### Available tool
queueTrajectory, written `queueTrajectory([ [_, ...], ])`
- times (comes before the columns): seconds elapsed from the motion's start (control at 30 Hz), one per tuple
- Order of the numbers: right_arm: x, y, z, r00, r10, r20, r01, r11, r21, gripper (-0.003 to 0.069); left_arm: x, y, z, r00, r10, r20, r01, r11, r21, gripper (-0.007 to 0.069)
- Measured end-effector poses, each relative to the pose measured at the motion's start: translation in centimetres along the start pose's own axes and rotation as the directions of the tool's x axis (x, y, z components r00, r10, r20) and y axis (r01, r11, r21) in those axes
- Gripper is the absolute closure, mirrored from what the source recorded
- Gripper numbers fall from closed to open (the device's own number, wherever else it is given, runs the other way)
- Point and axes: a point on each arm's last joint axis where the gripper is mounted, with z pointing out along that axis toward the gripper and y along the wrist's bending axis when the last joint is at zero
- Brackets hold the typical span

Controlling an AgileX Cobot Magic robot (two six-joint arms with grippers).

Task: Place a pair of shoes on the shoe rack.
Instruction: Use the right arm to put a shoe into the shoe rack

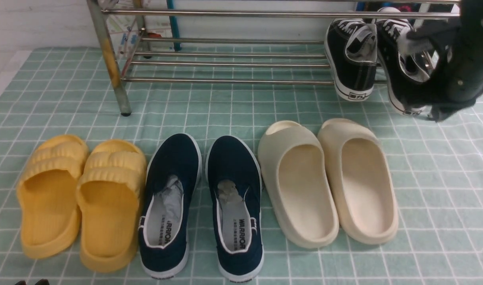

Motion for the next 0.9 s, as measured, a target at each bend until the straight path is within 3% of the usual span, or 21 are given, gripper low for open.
queueTrajectory([
  [0.07,0.7,0.5,2.2,0.999,0.008,0.046,-0.006,0.999,-0.043,0.0662,0.0,0.0,0.0,1.0,0.0,0.0,0.0,1.0,0.0,0.0387],
  [0.27,-0.5,0.8,3.9,0.979,-0.013,0.203,0.023,0.998,-0.05,0.0662,0.0,0.0,0.0,1.0,0.0,0.0,0.0,1.0,0.0,0.0387],
  [0.7,-3.2,-0.1,2.1,0.926,-0.118,0.359,0.105,0.993,0.055,0.0662,0.0,0.0,0.0,1.0,0.0,0.0,0.0,1.0,0.0,0.0387],
  [0.9,-3.9,-0.4,1.5,0.919,-0.052,0.39,0.039,0.998,0.043,0.0662,0.0,0.0,0.0,1.0,0.0,0.0,0.0,1.0,0.0,0.0387],
])
